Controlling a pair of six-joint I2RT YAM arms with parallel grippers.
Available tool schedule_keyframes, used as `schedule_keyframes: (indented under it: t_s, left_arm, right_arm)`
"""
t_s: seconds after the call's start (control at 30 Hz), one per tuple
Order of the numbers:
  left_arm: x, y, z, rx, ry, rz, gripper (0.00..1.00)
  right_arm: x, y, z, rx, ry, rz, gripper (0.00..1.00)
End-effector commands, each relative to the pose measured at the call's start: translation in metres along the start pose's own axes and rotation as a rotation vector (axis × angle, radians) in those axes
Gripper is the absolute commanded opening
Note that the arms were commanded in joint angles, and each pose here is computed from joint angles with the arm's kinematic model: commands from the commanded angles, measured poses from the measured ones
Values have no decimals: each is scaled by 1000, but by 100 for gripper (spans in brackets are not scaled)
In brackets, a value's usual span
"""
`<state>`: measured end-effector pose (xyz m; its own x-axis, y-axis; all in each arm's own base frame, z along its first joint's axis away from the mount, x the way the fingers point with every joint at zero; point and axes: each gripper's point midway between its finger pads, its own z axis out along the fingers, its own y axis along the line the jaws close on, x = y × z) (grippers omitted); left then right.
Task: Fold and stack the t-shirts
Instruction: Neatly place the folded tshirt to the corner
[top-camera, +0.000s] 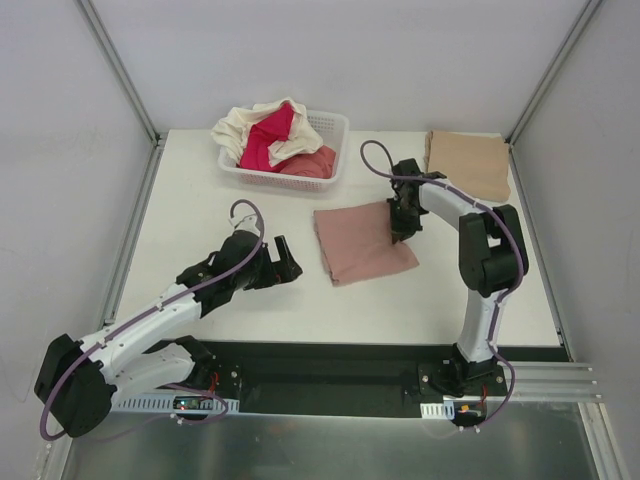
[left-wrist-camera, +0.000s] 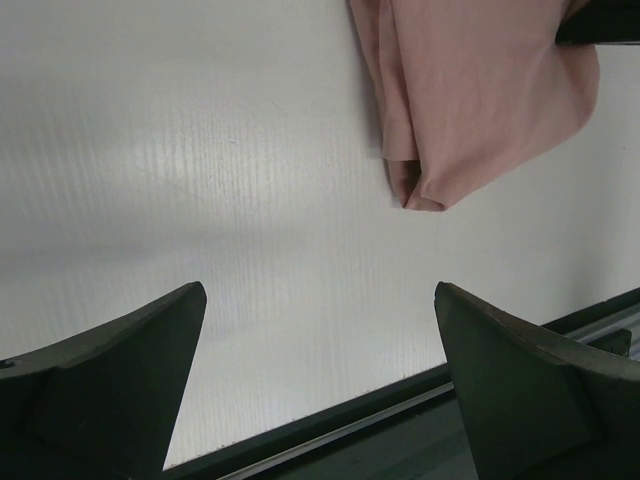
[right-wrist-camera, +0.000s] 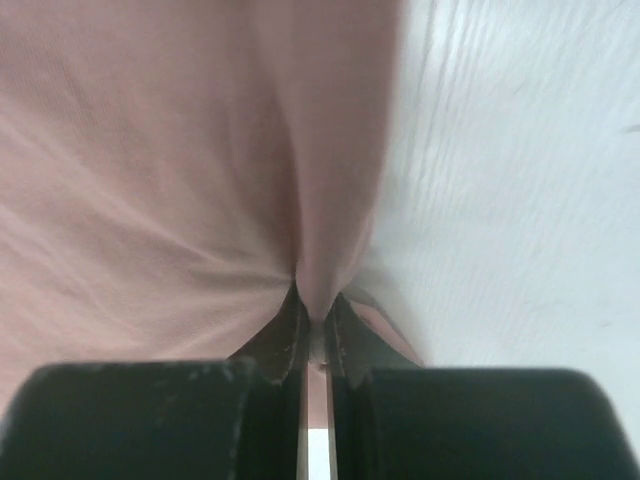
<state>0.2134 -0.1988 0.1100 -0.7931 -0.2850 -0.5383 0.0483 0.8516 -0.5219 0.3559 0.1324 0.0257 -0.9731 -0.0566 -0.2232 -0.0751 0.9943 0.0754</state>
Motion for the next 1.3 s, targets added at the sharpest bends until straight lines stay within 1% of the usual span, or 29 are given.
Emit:
schedule_keyframes:
  t_s: [0.0,0.13,0.17,0.2,0.23,0.3,0.43,0.5,0.57,0.6,0.8,0.83,0.9,1.0,1.27]
  left_arm:
    - [-5,20,-5,-73,-41,17,99]
    - [-10,28,-7,-113,-64,12,99]
    - [-11,29,-7,-119,-68,11,99]
    - [-12,31,-8,-127,-71,10,99]
    - [-14,31,-8,-133,-76,11,99]
    - [-18,35,-8,-152,-88,9,99]
    - [-23,41,-6,-192,-103,7,99]
    - [-28,43,-6,-204,-112,4,99]
    - [-29,45,-4,-219,-109,5,99]
    - [-32,45,-3,-224,-112,4,99]
    - [-35,48,1,-253,-92,8,99]
    - [-35,49,2,-257,-89,7,99]
    - [-34,49,4,-264,-76,1,99]
    - [-33,50,7,-274,-64,-5,99]
    - [-34,52,12,-296,-47,-6,99]
  right_arm:
    - [-51,-18,-22,127,-144,-93,1]
    - [-87,-38,-41,269,-234,-119,1]
    - [-101,-40,-51,297,-274,-121,1]
    - [-109,-51,-57,367,-294,-130,1]
    - [-116,-56,-60,397,-308,-132,1]
    - [-136,-64,-73,452,-351,-147,1]
    - [-166,-76,-82,529,-405,-157,1]
    - [-182,-86,-95,582,-447,-143,1]
    - [-192,-99,-100,635,-464,-123,1]
    - [-201,-101,-107,642,-490,-110,1]
    - [-233,-134,-120,702,-559,-53,1]
    - [-242,-140,-127,717,-600,-30,1]
    - [-249,-147,-135,748,-631,-29,1]
    - [-263,-150,-145,768,-704,-13,1]
    - [-278,-154,-175,802,-812,92,1]
